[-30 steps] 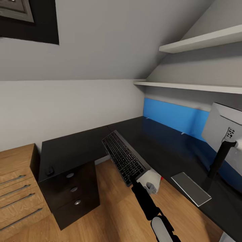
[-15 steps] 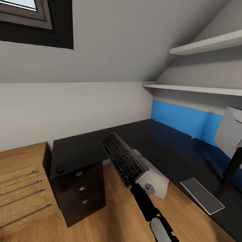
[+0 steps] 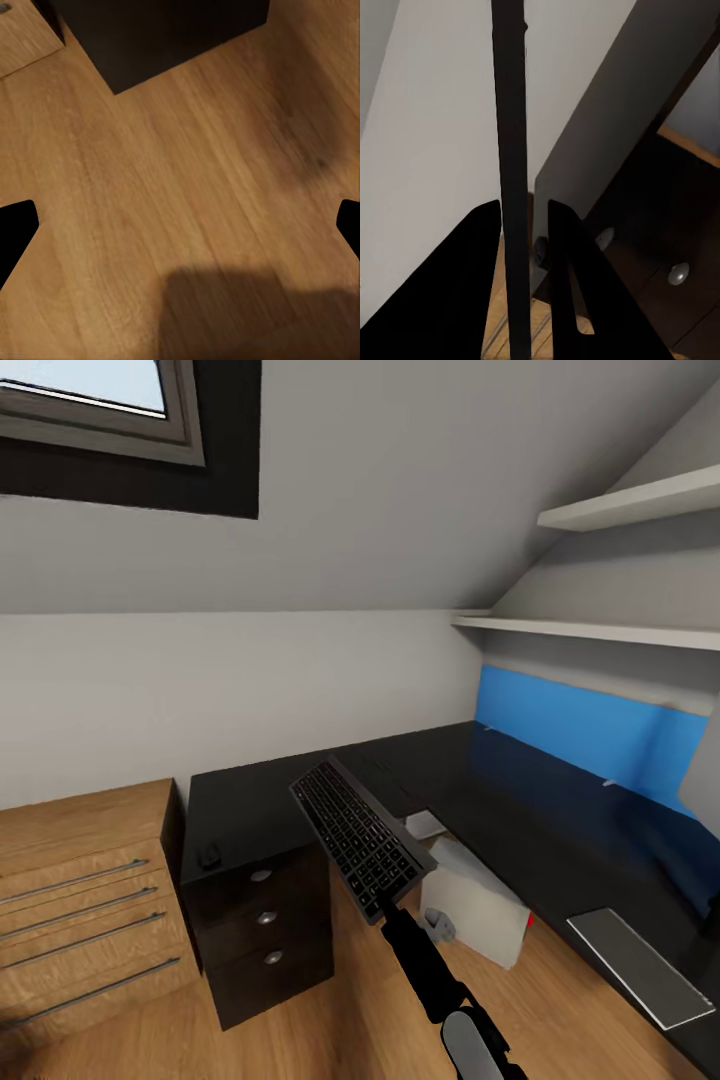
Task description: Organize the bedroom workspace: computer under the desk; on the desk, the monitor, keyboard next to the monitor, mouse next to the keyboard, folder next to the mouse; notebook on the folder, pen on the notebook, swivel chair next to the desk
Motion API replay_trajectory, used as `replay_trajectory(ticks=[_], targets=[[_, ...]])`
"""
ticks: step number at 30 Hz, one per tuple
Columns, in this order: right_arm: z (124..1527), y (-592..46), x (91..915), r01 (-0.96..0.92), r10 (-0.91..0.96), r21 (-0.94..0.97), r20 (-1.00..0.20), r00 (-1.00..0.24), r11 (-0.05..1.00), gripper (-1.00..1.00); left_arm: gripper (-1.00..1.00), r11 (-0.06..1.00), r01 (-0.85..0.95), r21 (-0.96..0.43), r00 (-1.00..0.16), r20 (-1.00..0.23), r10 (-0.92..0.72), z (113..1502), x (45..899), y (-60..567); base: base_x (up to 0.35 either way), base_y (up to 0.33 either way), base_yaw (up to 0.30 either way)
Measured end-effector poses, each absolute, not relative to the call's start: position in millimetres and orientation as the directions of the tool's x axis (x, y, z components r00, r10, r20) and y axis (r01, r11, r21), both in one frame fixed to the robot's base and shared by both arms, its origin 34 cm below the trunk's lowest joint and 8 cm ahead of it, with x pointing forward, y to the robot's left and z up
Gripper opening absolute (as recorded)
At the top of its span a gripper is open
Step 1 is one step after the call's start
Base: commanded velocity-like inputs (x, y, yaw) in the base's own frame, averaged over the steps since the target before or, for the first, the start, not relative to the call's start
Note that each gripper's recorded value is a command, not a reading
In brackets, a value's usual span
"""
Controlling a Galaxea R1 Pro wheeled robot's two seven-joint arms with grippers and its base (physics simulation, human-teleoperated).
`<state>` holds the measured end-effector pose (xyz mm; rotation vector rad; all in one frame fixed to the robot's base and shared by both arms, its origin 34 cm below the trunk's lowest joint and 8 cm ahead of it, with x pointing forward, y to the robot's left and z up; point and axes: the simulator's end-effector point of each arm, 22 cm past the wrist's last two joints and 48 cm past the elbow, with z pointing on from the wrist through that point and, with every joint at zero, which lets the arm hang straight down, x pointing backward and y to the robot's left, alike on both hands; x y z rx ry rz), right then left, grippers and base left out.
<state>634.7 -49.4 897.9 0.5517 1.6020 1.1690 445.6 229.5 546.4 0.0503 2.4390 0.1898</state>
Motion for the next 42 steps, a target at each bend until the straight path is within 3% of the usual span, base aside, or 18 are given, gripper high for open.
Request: replay_trajectory(ticks=[14,34,42], targets=[[899,-50,635,-0.192,0.808,0.885,-0.466,-0.361,0.425,-1.00,1.00,0.989,-0.013,0.151,-0.765,-0.639,0.087,548,447,229,0.000,0.000,0.212],[889,-58,636,-0.164,0.815,0.891,-0.455,-0.359,0.424,-1.00,1.00,0.988,-0.022,0.150,-0.748,-0.658,0.083,551,451,233,0.000,0.000,0.008],[881,-65,638,-0.139,0.823,0.895,-0.445,-0.353,0.425,-1.00,1.00,0.988,-0.029,0.151,-0.745,-0.662,0.080,552,452,233,0.000,0.201,0.000]])
